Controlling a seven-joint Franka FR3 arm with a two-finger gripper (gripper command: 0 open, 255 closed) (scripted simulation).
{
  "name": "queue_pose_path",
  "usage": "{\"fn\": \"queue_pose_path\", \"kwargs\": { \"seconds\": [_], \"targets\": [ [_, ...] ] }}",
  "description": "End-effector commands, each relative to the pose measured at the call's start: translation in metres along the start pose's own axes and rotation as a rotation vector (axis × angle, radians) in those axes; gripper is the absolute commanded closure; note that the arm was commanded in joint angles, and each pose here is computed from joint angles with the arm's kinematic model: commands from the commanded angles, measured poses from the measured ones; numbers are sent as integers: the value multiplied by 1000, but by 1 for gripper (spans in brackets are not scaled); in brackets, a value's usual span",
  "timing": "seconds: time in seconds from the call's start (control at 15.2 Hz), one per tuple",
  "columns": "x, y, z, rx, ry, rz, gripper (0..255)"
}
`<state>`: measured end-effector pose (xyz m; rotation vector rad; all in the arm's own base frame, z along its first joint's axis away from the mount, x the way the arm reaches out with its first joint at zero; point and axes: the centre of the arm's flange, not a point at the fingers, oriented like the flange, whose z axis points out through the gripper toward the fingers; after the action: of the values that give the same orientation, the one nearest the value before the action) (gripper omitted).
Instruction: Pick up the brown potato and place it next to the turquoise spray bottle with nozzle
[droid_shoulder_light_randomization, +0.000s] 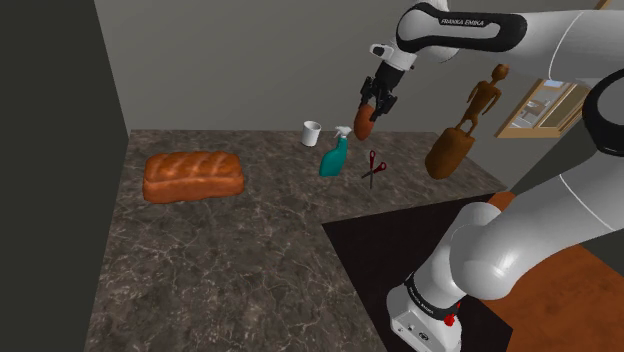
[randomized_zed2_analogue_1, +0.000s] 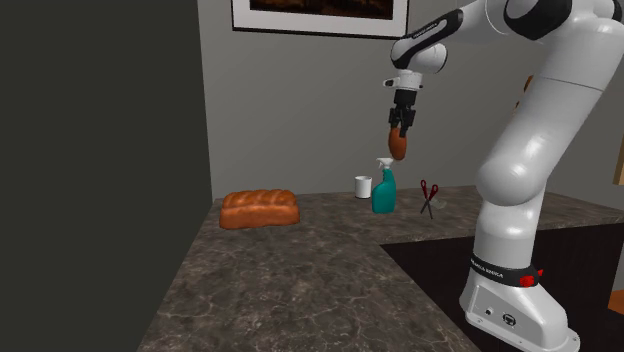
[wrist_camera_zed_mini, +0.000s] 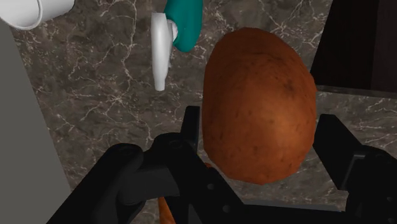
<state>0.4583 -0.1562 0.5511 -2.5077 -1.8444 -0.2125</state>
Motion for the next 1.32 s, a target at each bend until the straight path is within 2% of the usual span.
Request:
{"fn": "queue_pose_path", "kwargs": {
  "seconds": [0.0, 1.25],
  "targets": [
    [-3, -1, 11, 0, 0, 0, 255],
    [-15, -7, 110, 0, 0, 0, 255]
  ]
}}
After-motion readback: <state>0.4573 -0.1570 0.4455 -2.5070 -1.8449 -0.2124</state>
